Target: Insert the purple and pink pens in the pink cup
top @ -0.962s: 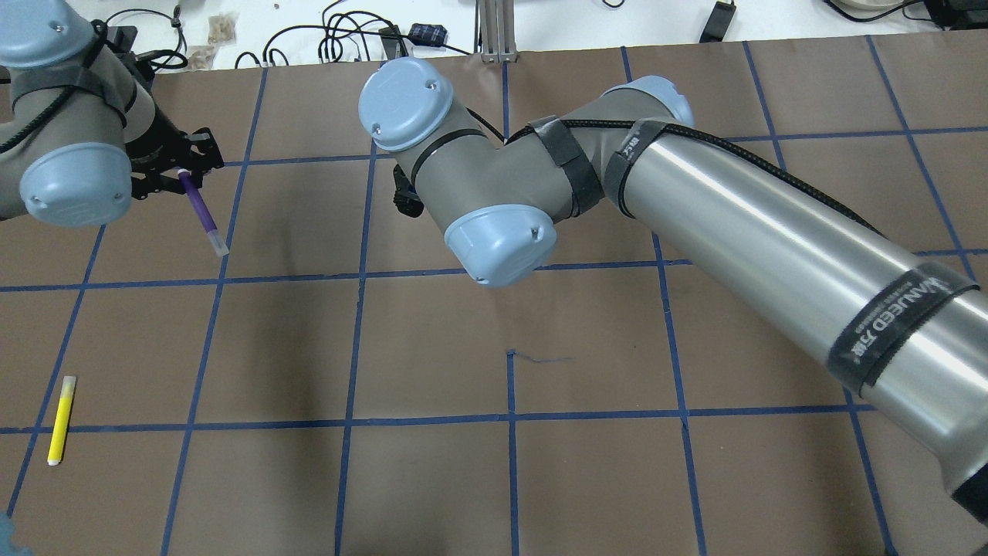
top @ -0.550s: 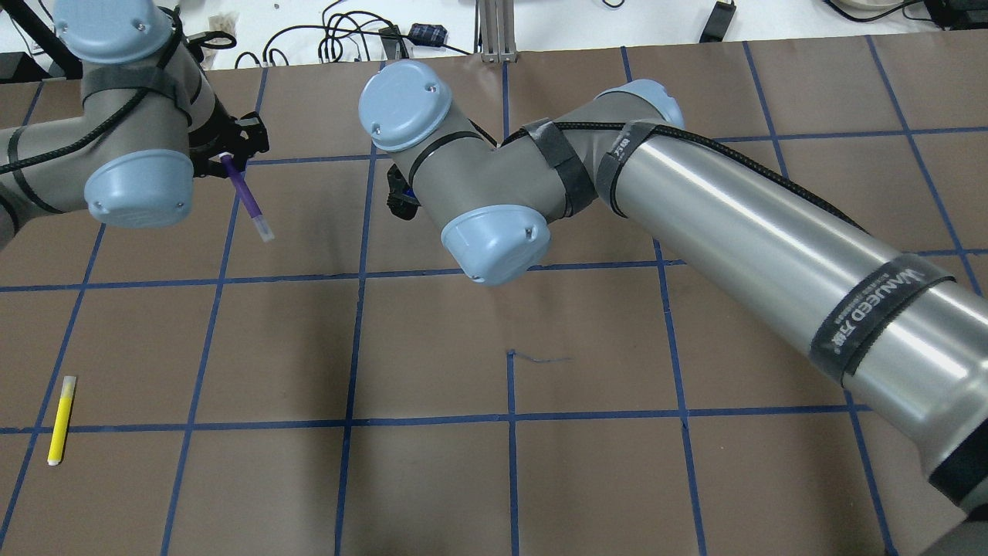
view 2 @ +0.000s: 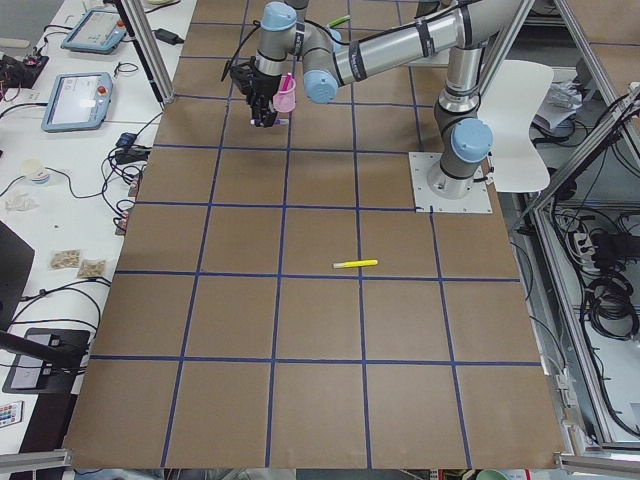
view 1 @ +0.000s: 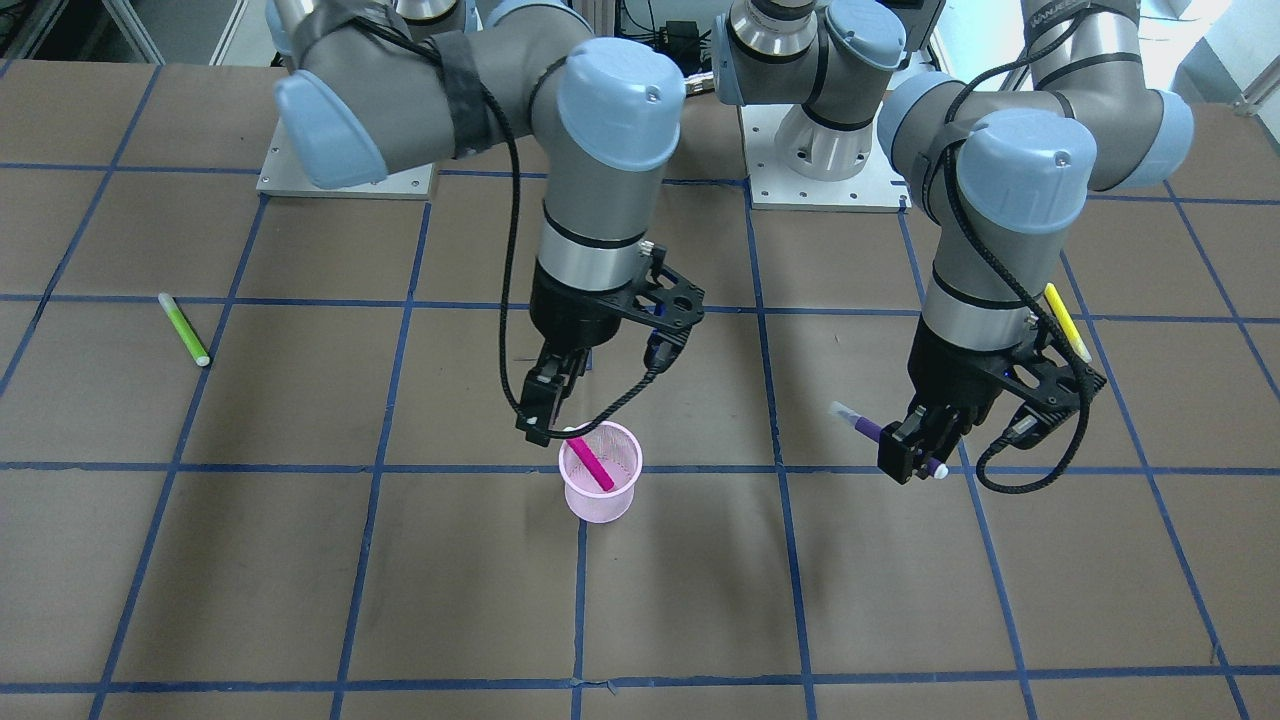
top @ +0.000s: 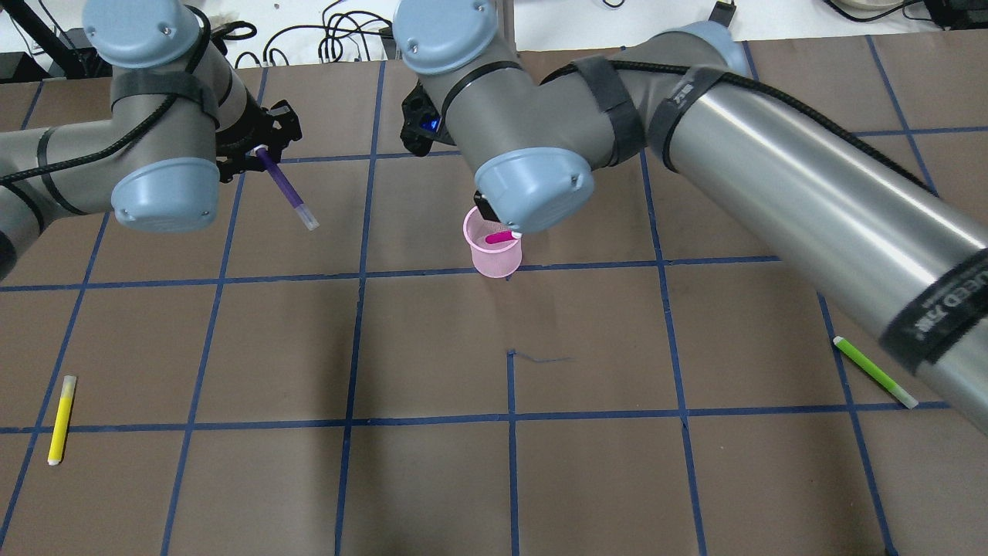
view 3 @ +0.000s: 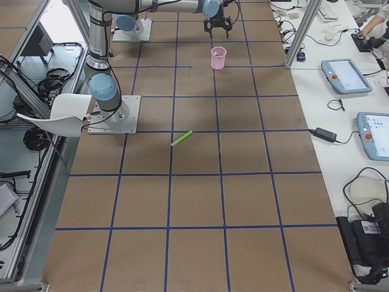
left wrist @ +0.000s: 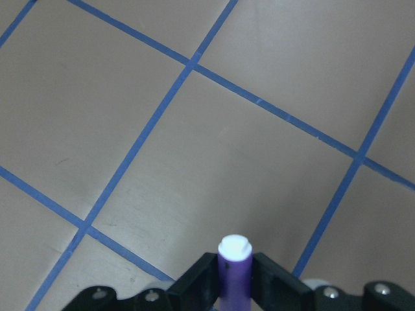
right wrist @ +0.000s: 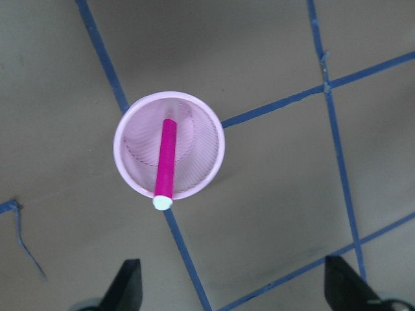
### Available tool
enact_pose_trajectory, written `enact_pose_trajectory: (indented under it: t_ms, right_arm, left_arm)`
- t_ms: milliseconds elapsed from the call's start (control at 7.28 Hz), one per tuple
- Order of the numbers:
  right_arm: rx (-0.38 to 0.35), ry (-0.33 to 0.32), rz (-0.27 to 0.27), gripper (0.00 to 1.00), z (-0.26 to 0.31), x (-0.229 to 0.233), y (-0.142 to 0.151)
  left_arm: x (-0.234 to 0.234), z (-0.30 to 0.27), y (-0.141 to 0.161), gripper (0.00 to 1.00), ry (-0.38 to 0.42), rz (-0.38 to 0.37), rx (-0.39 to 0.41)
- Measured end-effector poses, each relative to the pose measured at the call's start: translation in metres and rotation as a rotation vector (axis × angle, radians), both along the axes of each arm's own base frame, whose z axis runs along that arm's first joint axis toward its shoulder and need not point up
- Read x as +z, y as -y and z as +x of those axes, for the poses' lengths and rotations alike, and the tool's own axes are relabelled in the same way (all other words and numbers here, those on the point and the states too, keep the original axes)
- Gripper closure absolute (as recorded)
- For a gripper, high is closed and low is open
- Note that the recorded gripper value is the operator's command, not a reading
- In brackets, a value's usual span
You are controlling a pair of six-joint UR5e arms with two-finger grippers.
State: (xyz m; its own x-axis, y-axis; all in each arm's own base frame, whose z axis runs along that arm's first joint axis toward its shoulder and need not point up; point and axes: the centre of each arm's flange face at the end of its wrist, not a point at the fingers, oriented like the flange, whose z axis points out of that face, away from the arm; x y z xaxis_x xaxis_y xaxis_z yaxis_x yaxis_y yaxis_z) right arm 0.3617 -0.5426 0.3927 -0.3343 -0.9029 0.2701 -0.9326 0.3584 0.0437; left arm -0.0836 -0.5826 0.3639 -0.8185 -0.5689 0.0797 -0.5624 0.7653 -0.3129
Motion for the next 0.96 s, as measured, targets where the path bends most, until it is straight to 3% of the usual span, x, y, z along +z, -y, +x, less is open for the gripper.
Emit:
enact_pose_trajectory:
  t_ms: [412,824,962]
  right_arm:
    - [-0.213,0.130,-0.032,0.00,-0.109,0.059,0.025]
    - [-0.623,0.233,-0.010,0.02,-0.166,0.084,0.017]
    - [-0.697,0.251,-0.022,0.13,-0.172,0.093,0.009]
  left_arm:
    - [0.002,-0.062,-0.004,1.00,-0.026,-0.096,0.037]
    - [-0.004,-0.147,-0.029,1.00,-0.005,-0.134,0.080]
    - [-0.009,-0.173,-0.039,1.00,0.015,-0.143,0.090]
